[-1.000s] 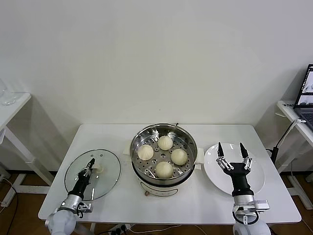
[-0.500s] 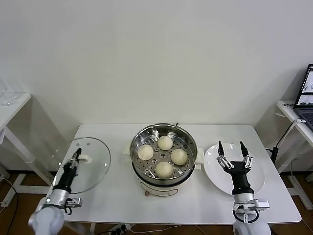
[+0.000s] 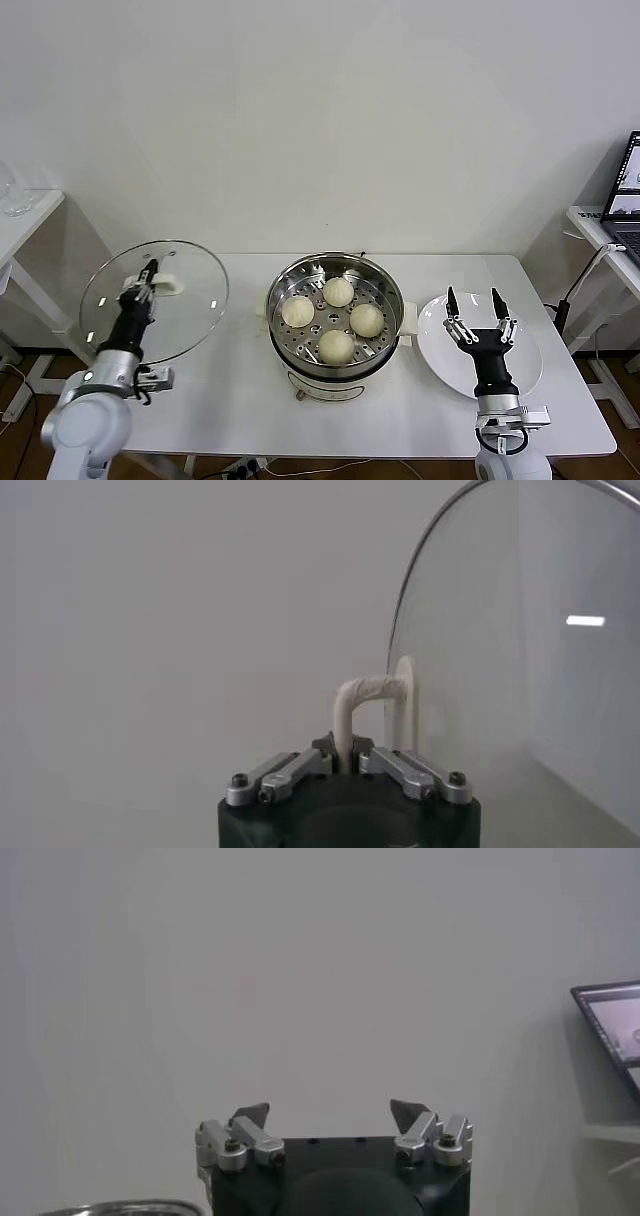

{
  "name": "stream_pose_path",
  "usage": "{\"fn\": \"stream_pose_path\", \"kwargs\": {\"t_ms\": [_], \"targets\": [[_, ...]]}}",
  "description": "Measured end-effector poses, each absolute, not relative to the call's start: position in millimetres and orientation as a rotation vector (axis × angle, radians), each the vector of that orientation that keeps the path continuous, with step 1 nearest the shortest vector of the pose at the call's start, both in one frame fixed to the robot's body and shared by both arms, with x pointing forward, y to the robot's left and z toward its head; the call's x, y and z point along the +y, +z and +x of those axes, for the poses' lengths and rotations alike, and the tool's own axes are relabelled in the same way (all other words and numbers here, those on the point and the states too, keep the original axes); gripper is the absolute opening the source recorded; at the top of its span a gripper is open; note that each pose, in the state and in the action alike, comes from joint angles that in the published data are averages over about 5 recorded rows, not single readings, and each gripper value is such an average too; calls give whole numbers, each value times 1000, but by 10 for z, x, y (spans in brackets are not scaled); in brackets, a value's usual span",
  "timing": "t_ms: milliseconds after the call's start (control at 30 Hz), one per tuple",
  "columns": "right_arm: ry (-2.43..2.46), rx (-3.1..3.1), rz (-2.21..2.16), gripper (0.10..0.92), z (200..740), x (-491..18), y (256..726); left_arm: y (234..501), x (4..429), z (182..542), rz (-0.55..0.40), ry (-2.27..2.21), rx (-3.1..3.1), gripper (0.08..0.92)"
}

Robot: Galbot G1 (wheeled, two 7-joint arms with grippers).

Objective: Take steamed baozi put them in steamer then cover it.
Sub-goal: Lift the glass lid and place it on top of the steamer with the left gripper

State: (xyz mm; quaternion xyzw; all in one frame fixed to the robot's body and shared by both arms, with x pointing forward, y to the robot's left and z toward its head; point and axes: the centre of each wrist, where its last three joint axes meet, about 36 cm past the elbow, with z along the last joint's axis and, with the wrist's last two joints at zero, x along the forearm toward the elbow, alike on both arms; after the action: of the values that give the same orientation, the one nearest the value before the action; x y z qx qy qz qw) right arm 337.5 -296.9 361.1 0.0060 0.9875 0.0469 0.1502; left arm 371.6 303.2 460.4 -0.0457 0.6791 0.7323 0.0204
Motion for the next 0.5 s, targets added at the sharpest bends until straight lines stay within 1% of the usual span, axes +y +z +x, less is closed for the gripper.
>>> {"fn": "stream_pose_path", "kwargs": {"t_ms": [200, 500], "targets": [[135, 2835, 39, 823, 3382, -2994, 3603, 4791, 2479, 3706, -78, 2204, 2171, 192], [129, 2839, 68, 823, 3363, -3010, 3570, 4926, 1747, 3718, 27, 2117, 2218, 192]]}}
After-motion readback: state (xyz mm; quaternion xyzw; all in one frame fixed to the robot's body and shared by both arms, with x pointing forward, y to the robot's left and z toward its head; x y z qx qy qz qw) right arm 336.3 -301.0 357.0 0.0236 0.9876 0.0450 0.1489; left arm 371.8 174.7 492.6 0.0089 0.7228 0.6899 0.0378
